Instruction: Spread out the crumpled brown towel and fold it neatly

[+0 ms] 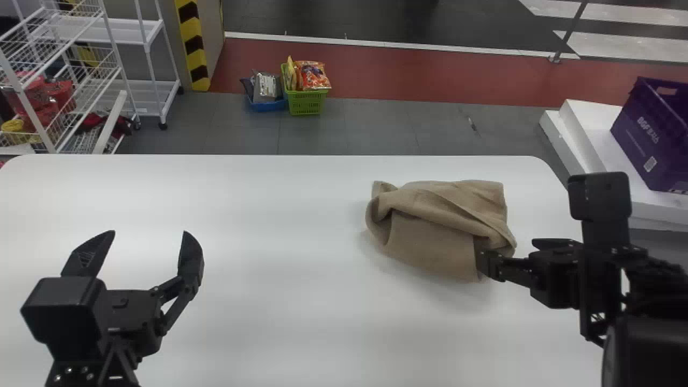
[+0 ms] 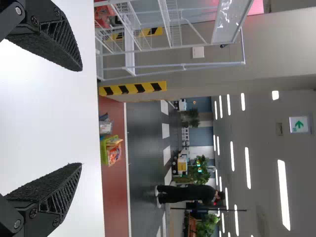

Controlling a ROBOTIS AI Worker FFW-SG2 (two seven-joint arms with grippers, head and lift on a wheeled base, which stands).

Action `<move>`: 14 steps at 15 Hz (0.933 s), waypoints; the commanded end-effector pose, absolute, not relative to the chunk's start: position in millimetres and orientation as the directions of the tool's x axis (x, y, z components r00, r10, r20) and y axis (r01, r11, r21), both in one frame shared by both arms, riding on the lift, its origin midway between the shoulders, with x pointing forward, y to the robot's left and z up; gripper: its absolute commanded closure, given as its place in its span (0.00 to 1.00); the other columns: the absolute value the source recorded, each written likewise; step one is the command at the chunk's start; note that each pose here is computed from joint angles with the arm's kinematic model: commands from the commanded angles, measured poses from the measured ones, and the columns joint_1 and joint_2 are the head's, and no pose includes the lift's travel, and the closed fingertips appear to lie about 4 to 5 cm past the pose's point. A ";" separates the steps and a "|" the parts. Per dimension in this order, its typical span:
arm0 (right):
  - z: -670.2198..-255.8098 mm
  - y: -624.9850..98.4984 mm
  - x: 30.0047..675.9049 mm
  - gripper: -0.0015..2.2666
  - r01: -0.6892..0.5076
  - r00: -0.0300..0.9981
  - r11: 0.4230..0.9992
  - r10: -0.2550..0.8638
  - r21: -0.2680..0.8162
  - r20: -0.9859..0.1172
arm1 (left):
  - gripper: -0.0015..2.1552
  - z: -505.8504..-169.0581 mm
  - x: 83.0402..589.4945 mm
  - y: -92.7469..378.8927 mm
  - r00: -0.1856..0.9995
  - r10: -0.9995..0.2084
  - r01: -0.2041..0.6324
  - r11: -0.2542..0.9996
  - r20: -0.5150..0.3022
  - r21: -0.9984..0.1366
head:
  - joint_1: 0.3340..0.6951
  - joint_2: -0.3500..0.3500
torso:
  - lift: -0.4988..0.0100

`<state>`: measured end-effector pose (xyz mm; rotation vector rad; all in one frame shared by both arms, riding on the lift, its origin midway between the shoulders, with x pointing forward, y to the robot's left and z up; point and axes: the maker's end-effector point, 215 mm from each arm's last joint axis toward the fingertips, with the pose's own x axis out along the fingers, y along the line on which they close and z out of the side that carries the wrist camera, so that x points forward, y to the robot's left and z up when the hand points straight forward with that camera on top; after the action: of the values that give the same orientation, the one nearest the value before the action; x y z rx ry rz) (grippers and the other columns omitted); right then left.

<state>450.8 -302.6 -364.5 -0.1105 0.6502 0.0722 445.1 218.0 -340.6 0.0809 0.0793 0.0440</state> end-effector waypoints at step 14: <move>-417.0 -347.0 467.8 0.18 -0.144 0.883 0.882 -0.090 -0.449 -0.460 | 0.07 -347.8 445.0 213.2 0.995 0.040 -0.033 0.996 -0.089 0.080 | 1.00 0.29 | 0.73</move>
<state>466.3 -343.9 -419.7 -0.4873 0.5035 0.0410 444.2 215.4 -346.4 0.0793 0.0884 0.0398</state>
